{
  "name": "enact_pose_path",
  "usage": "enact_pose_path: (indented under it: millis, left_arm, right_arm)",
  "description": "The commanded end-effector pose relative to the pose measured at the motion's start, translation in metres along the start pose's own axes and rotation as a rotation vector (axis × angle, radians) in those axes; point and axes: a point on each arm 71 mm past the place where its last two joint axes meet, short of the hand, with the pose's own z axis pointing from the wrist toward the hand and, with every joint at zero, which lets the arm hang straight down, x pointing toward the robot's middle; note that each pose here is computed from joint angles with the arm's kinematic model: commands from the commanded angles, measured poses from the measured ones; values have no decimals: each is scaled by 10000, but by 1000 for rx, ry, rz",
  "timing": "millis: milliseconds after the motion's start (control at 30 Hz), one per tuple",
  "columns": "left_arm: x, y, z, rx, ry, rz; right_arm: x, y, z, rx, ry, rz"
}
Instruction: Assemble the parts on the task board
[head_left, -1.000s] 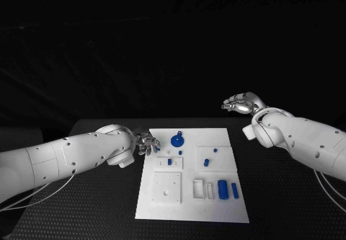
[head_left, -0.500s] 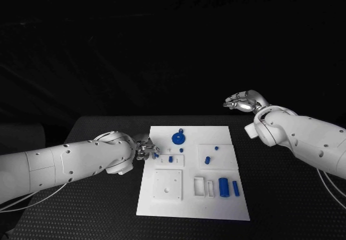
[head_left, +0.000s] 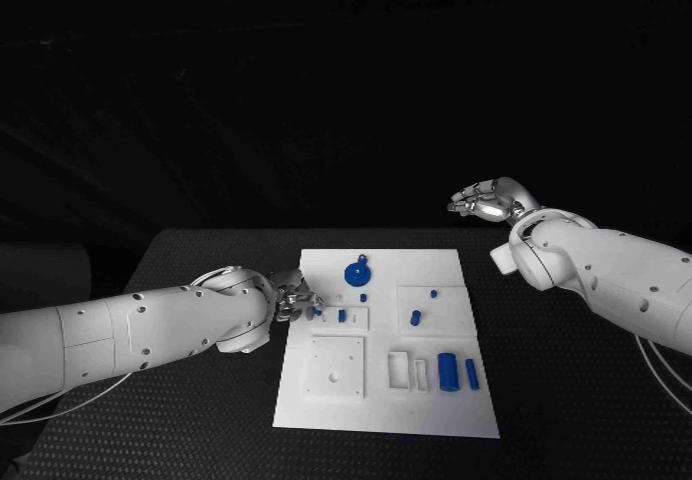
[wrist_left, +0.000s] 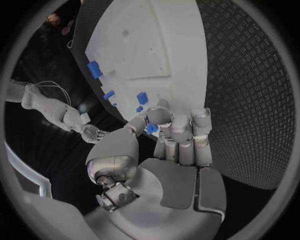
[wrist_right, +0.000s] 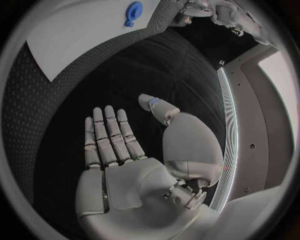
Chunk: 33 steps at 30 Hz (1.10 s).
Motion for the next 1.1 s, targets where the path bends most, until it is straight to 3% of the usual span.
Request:
enact_pose_path:
  millis: [33, 367, 1100]
  left_arm:
    - [30, -35, 4, 7, -12, 14]
    - [109, -59, 14, 13, 1, 18]
    - [112, -73, 30, 14, -1, 36]
  right_arm:
    - [12, 12, -1, -10, 13, -8]
    - [6, 6, -2, -9, 14, -8]
    - [-2, 2, -3, -9, 12, -9]
